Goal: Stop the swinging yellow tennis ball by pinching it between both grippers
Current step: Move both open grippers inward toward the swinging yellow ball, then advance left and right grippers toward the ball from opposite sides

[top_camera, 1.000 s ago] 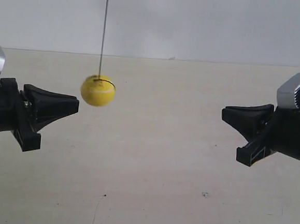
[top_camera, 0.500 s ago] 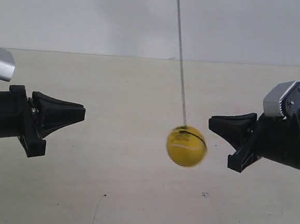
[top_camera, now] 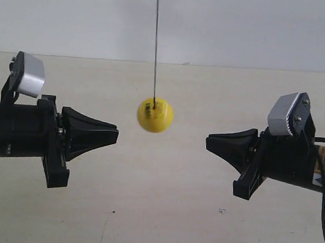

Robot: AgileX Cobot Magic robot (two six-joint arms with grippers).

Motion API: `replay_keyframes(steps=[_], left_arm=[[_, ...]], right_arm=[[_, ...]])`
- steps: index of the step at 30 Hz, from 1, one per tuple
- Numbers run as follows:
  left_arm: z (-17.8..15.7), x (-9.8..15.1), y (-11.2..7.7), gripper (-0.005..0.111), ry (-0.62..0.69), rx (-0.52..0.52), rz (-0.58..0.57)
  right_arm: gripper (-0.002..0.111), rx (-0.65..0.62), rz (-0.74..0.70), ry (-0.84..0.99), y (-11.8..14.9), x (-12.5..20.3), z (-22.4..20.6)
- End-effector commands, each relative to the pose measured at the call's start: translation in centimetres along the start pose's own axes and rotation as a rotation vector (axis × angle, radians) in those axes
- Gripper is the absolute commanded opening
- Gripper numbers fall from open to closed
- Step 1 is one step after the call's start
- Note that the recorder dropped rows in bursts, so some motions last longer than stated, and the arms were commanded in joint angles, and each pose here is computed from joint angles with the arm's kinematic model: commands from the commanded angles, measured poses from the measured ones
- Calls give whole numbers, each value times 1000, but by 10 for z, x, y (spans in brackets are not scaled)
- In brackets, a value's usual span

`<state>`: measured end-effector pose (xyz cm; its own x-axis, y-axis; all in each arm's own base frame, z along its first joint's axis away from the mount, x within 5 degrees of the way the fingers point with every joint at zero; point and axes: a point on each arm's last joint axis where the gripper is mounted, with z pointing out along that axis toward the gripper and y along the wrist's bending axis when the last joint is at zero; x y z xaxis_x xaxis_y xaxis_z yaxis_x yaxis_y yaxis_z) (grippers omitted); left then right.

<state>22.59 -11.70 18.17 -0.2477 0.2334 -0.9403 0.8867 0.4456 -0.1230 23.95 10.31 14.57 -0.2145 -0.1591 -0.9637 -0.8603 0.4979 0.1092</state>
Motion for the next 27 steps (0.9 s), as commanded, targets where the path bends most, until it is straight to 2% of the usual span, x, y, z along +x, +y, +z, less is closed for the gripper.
replay_keyframes(steps=[1,14,27], left_arm=[[2,0,0,5,6,-1,3],[2,0,1,5,11,-20,11],[4,0,-3,5,11,12,11]], right_arm=[[0,-3,-21,-12,-1,-3,1],[0,1,-27,-12,-1,-3,1],[0,-15,-20,-38,0,-5,1]])
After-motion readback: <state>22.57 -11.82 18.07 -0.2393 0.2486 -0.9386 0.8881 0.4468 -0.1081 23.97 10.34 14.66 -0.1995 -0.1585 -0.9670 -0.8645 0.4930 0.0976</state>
